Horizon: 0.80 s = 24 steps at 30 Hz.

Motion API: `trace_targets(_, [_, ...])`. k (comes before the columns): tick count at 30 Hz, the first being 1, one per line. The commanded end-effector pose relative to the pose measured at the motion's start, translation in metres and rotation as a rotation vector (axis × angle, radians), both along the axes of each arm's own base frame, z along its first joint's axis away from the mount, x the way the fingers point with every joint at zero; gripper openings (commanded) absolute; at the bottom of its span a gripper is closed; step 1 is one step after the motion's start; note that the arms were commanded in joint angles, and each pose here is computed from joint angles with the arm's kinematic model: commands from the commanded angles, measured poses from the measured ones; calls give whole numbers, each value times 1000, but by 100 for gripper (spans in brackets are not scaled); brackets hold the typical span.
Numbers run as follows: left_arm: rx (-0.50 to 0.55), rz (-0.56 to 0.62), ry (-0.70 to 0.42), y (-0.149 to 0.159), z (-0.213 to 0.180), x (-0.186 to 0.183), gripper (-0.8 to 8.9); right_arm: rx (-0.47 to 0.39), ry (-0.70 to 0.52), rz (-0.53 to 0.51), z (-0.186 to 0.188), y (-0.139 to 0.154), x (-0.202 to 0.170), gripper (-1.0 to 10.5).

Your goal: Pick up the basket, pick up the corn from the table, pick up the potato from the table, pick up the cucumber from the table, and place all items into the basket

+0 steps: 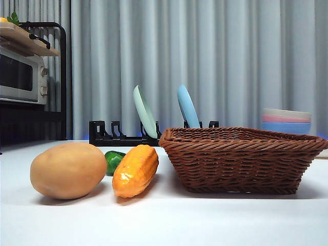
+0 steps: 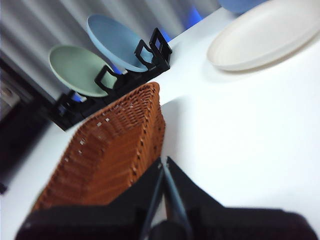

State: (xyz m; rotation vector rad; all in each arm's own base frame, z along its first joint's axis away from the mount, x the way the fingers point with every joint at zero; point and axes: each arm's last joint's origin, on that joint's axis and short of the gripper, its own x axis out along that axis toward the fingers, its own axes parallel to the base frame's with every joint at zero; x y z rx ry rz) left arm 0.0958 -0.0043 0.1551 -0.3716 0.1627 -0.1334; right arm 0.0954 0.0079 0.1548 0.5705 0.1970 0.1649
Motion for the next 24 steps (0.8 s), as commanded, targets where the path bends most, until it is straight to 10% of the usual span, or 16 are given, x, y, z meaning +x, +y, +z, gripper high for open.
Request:
trace_targets(1, [-40, 3, -15, 0, 6, -1, -6, 66, 2, -7, 1, 0, 0, -7])
trace_targets(13, [5, -4, -38, 0, 84, -4, -6, -130, 0, 20, 70, 0, 16, -9])
trace_targets(24, [60, -319, 155, -8, 142, 52, -5, -280, 143, 150, 133, 4, 80, -8])
